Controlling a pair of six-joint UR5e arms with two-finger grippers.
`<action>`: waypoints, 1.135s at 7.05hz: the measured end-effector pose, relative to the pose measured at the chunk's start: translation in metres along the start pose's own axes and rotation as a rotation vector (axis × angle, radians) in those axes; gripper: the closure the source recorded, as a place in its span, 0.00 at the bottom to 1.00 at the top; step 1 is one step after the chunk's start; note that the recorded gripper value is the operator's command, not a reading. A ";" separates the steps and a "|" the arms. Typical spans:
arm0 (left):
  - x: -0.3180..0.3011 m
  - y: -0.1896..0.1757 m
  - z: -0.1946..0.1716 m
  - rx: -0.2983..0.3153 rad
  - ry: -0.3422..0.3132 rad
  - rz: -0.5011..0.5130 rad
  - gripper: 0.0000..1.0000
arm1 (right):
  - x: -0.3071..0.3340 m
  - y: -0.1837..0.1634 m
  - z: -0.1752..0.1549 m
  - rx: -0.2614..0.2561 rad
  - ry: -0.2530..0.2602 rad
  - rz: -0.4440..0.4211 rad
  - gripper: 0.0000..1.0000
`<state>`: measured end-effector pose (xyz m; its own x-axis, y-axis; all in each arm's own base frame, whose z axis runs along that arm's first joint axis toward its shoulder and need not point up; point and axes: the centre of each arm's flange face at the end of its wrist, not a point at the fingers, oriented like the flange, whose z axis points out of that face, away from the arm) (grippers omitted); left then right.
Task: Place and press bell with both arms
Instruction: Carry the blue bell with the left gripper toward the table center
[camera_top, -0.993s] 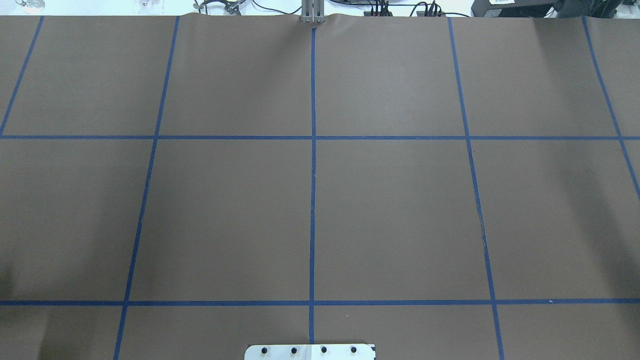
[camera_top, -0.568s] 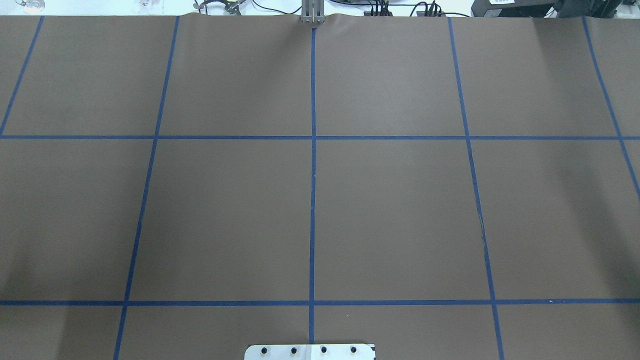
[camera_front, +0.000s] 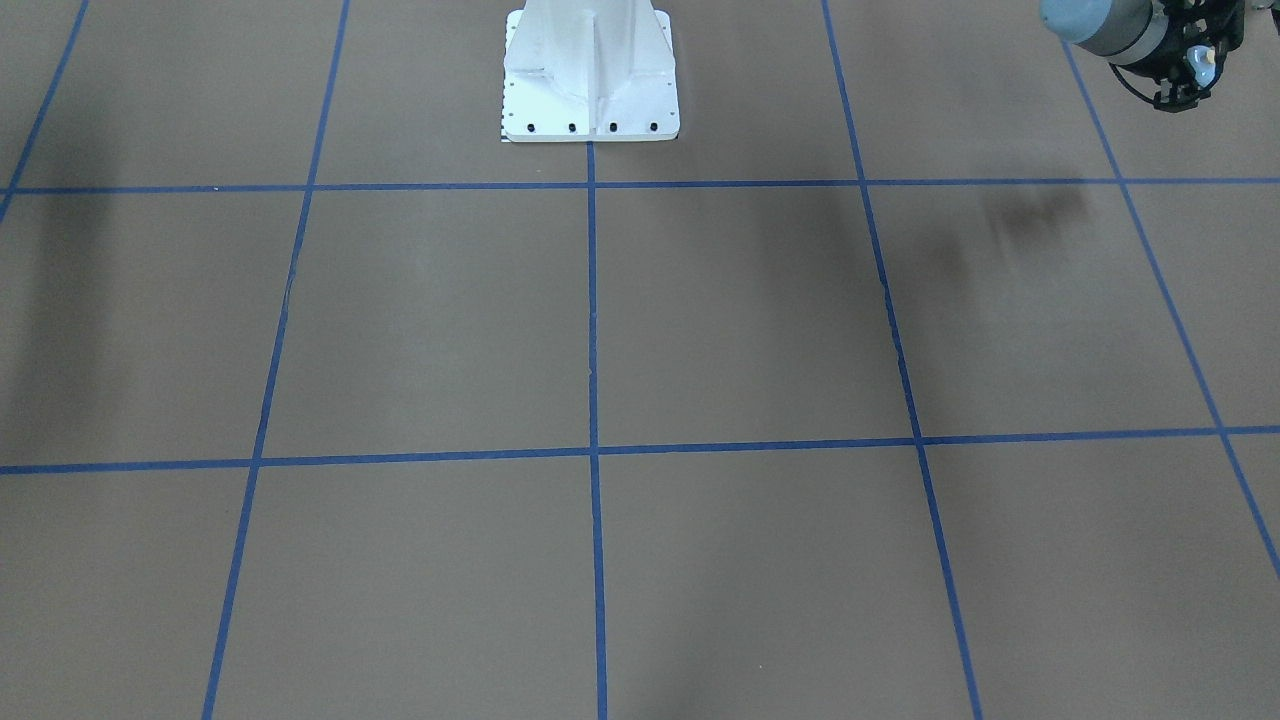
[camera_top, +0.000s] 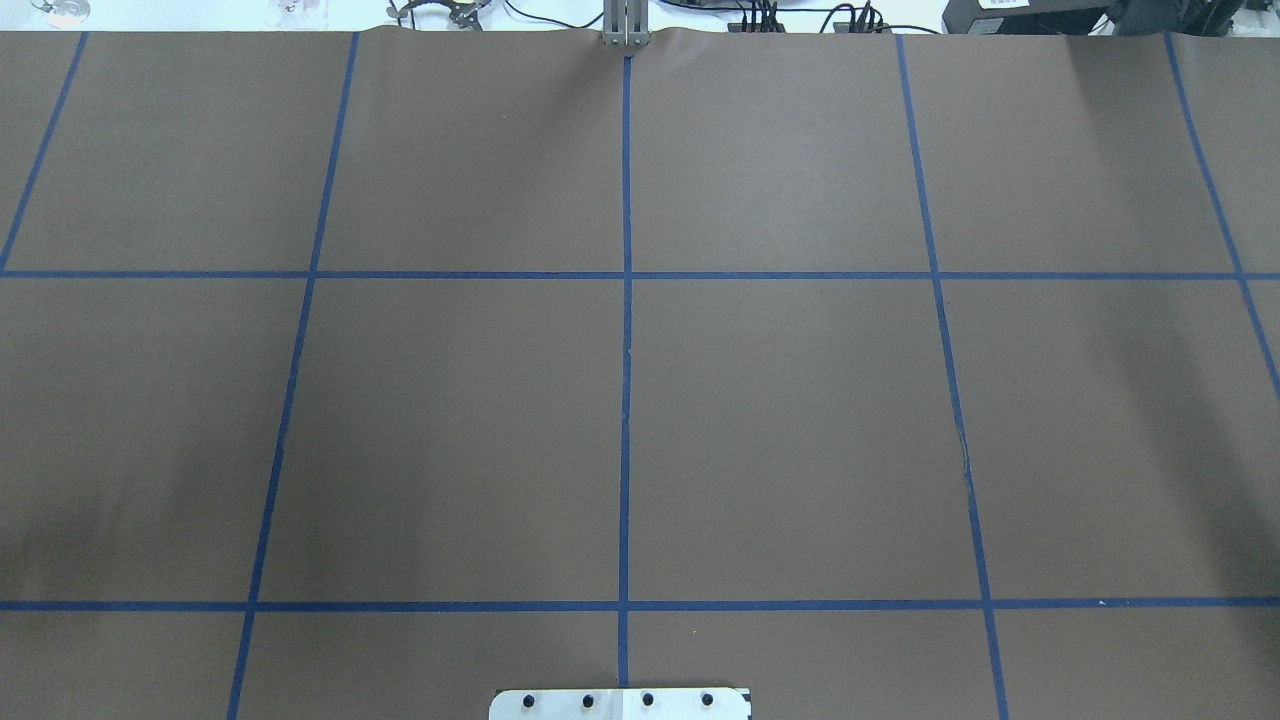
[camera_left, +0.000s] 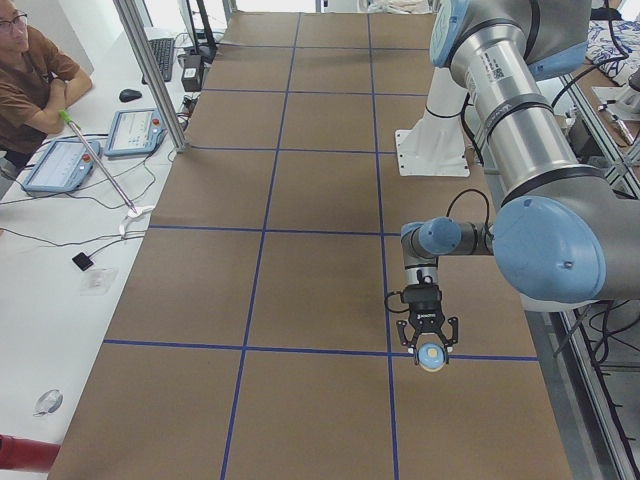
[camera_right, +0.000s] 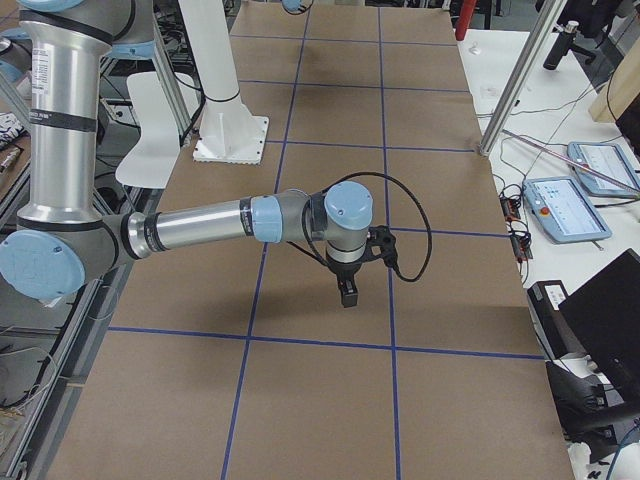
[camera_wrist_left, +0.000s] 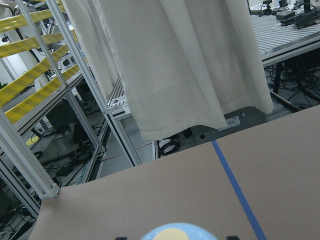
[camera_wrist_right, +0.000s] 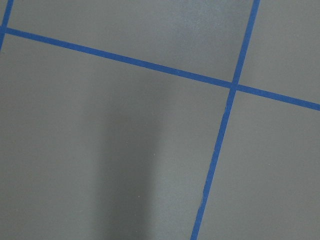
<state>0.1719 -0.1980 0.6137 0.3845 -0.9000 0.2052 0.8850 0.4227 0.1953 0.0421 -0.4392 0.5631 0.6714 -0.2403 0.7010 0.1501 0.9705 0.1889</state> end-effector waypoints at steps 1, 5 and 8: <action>0.044 -0.013 -0.040 -0.032 0.098 0.068 1.00 | -0.001 -0.001 -0.001 0.003 0.000 0.006 0.00; 0.210 -0.045 -0.243 0.036 0.557 0.274 1.00 | -0.005 -0.002 -0.005 0.011 -0.005 0.017 0.00; 0.254 0.014 -0.365 0.122 1.049 0.457 1.00 | -0.004 0.000 -0.003 0.007 -0.007 0.023 0.00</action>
<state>0.3779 -0.4601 0.3182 0.7432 -0.2811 -0.6072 0.5970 0.6884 0.4120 0.0416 -0.4387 0.5587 0.6697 -0.2185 0.7098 0.1301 0.9755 0.1775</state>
